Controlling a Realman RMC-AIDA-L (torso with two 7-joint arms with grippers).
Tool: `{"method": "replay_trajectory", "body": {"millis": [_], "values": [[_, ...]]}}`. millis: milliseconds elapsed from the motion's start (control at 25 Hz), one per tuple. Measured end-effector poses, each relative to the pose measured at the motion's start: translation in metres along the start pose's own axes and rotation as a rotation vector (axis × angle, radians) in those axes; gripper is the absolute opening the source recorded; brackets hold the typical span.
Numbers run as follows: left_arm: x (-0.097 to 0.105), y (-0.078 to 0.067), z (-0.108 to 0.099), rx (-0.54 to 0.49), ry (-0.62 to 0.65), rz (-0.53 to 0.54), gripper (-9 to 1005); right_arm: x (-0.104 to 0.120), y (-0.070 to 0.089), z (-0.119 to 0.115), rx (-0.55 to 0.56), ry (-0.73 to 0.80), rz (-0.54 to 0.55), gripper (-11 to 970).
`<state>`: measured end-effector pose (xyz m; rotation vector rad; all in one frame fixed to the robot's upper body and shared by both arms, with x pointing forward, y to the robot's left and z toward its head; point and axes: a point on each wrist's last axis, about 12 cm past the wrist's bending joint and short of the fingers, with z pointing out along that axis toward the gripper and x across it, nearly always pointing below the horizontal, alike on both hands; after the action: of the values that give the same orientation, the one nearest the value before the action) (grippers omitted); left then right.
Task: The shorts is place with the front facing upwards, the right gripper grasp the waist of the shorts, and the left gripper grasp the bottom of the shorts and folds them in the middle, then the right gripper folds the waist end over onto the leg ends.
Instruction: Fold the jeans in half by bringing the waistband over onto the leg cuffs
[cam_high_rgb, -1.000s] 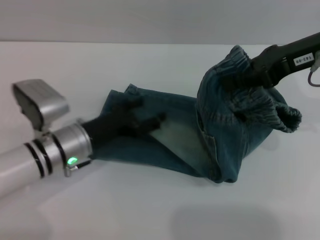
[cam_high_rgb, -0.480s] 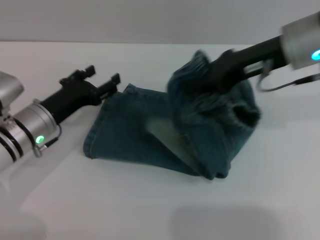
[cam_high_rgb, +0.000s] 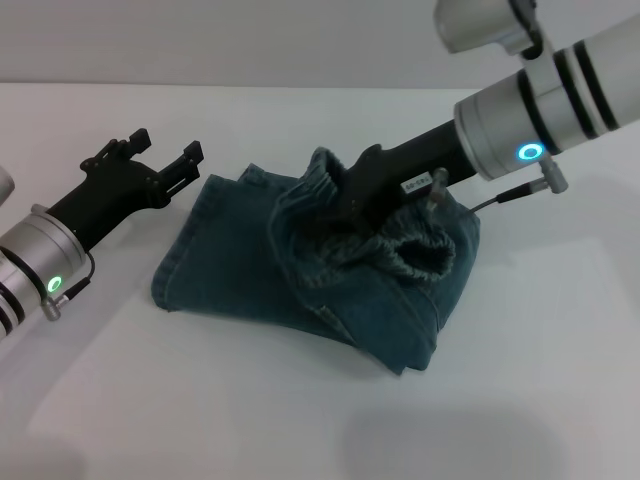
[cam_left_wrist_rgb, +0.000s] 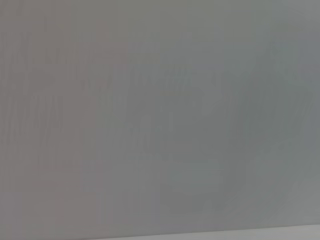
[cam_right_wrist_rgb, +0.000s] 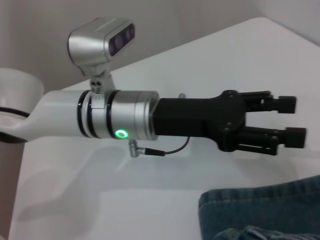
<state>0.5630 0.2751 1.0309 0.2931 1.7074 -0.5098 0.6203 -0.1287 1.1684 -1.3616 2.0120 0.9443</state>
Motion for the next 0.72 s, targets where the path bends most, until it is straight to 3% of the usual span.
{"method": "replay_trajectory", "body": {"millis": [200,440,720], "values": [[0.002,-0.002,-0.001,-0.012,-0.007,-0.015,814,-0.004,0.004,0.010,-0.008,0.013,-0.019,100],[0.004,-0.004,-0.001,-0.009,-0.006,-0.017,815,-0.005,0.007,0.014,-0.012,-0.025,-0.042,307],[0.007,-0.006,-0.001,-0.010,0.002,-0.014,814,-0.006,0.007,0.011,-0.012,-0.113,-0.065,460]]}}
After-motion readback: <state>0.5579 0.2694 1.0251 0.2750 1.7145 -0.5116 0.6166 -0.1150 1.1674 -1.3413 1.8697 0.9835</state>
